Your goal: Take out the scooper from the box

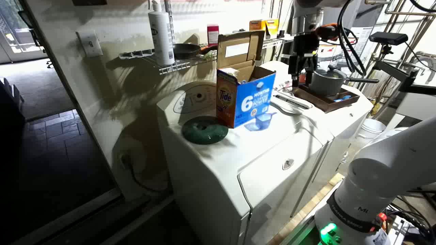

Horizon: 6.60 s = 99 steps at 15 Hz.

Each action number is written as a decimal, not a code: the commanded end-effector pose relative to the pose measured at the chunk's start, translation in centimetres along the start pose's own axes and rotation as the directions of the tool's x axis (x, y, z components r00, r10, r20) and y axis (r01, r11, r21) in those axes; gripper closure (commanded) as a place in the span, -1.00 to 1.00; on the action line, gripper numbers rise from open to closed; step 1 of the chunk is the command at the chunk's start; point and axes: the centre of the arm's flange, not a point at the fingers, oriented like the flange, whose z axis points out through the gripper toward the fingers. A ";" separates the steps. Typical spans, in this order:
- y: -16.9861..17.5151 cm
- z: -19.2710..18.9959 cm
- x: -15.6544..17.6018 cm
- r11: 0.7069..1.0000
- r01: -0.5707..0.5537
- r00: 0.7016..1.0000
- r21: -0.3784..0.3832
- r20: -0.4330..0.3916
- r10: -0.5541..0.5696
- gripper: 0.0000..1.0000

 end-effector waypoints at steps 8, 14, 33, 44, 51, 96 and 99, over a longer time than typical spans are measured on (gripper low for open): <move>2.6 -2.2 1.4 0.989 -0.105 0.989 -0.105 -0.119 0.092 -1.00; 5.8 -4.6 3.8 0.962 -0.219 0.939 -0.163 -0.303 0.163 -1.00; 7.2 -5.5 10.5 0.942 -0.332 0.860 -0.046 -0.424 0.282 -1.00; 7.0 -3.7 15.5 0.946 -0.323 0.825 0.033 -0.481 0.298 -1.00; 6.8 -2.3 17.7 0.948 -0.318 0.838 0.023 -0.460 0.292 -1.00; 7.1 2.2 24.4 0.975 -0.204 0.821 0.087 -0.528 0.219 -1.00; 7.4 2.3 24.4 0.974 -0.211 0.821 0.087 -0.525 0.225 -1.00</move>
